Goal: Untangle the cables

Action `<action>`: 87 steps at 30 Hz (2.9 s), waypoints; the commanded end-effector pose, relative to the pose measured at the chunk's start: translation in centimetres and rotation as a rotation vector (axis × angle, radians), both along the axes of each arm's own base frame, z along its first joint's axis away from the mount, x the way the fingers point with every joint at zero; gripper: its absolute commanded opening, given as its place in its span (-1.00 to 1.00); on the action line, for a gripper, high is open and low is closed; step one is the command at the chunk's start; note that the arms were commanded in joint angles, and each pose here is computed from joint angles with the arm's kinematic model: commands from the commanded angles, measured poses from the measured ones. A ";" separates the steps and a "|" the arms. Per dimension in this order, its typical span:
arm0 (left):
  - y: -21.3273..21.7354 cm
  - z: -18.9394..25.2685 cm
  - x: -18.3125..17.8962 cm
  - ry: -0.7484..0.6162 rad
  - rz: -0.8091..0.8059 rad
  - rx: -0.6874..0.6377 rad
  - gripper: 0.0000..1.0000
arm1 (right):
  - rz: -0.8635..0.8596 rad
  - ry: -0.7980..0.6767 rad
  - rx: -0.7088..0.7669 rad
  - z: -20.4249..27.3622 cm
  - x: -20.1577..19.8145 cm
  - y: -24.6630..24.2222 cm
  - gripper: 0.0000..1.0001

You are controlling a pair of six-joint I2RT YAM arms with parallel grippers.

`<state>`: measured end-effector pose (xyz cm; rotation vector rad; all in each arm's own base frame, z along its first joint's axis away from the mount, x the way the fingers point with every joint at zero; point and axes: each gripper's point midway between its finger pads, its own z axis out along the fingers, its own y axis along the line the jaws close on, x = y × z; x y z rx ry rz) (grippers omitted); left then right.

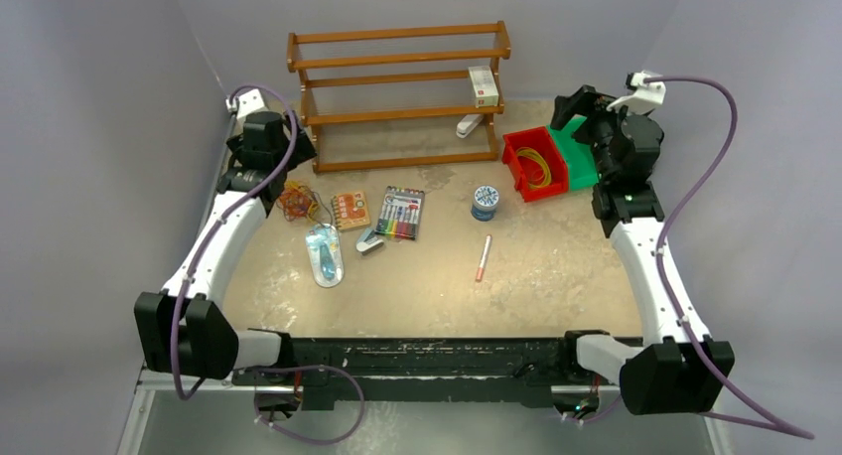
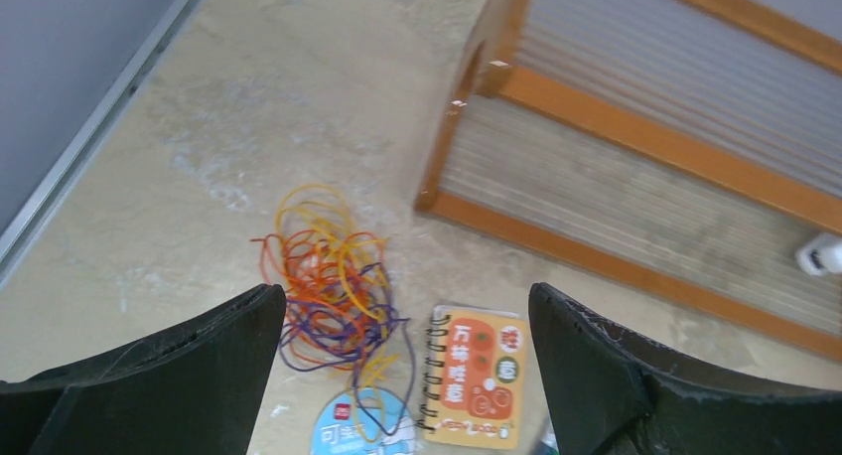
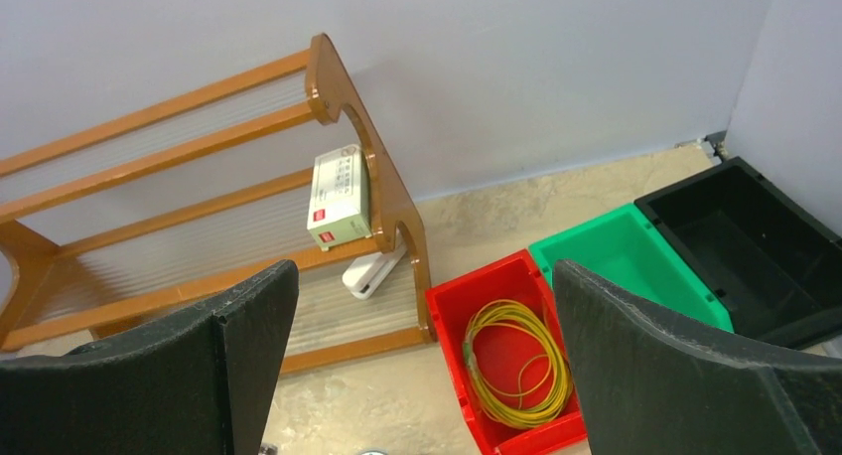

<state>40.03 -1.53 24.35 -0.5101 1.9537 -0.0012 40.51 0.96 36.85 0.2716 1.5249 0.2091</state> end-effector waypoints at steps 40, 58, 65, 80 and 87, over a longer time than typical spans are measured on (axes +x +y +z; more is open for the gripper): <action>4.0 -20.9 1.4 0.472 0.220 -0.093 -0.17 | 0.143 0.091 0.029 -3.1 2.4 2.6 0.99; 3.3 -4.7 -0.2 0.198 0.089 0.053 -1.00 | 0.147 0.013 0.070 -0.9 1.1 2.8 0.99; -4.9 0.1 -1.5 0.100 -0.157 0.069 -1.00 | 0.158 0.008 0.095 -0.9 1.0 3.0 0.99; -19.2 8.6 -6.3 -0.068 -0.597 0.031 -1.00 | 0.143 -0.013 0.118 -0.4 -0.2 2.8 0.99; -23.5 10.0 -7.6 -0.095 -0.746 0.016 -1.00 | 0.120 -0.003 0.128 -1.4 -0.9 2.4 0.99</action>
